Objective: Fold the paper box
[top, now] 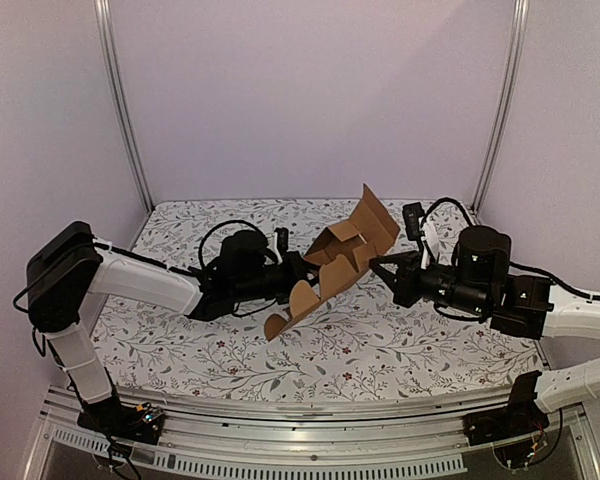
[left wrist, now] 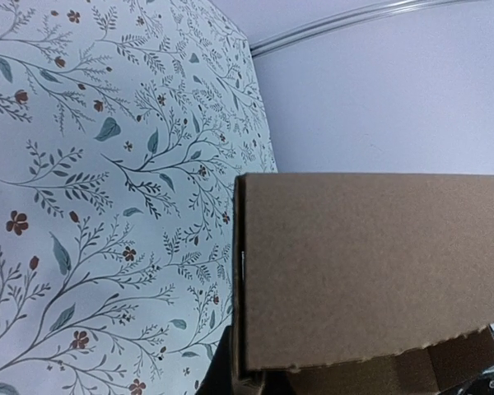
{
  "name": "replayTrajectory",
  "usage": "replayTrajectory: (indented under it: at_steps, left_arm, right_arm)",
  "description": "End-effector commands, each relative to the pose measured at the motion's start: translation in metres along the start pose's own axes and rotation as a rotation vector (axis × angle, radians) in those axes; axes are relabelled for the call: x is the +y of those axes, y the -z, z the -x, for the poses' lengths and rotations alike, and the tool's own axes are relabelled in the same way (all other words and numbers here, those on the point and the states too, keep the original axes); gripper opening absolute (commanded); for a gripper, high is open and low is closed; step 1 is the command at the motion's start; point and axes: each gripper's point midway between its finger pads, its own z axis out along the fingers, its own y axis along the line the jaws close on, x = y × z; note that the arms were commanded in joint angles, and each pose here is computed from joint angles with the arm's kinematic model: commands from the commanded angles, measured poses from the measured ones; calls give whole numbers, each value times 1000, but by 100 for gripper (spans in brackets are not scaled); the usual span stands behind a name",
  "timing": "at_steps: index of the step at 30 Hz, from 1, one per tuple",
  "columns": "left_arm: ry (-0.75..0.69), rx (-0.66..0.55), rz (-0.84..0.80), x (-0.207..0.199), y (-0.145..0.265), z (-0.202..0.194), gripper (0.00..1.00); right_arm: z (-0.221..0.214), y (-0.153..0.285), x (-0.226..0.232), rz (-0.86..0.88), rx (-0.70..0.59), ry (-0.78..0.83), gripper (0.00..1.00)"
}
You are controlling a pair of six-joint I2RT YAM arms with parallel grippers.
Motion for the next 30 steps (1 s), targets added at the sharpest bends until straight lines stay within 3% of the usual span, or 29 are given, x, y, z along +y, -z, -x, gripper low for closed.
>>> replayTrajectory:
  at_steps: [1,16,30]
  left_arm:
    - [26,29,-69,-12,1,-4,0]
    - [-40,44,-108,-29,5,-12,0]
    - [-182,45,-124,-51,11,-13,0]
  right_arm:
    - [24,1,-4,-54,-79,-17,0]
    - [18,-23,-5,-82,-35,-38,0]
    - [-30,-32,-29,-193,165,17,0]
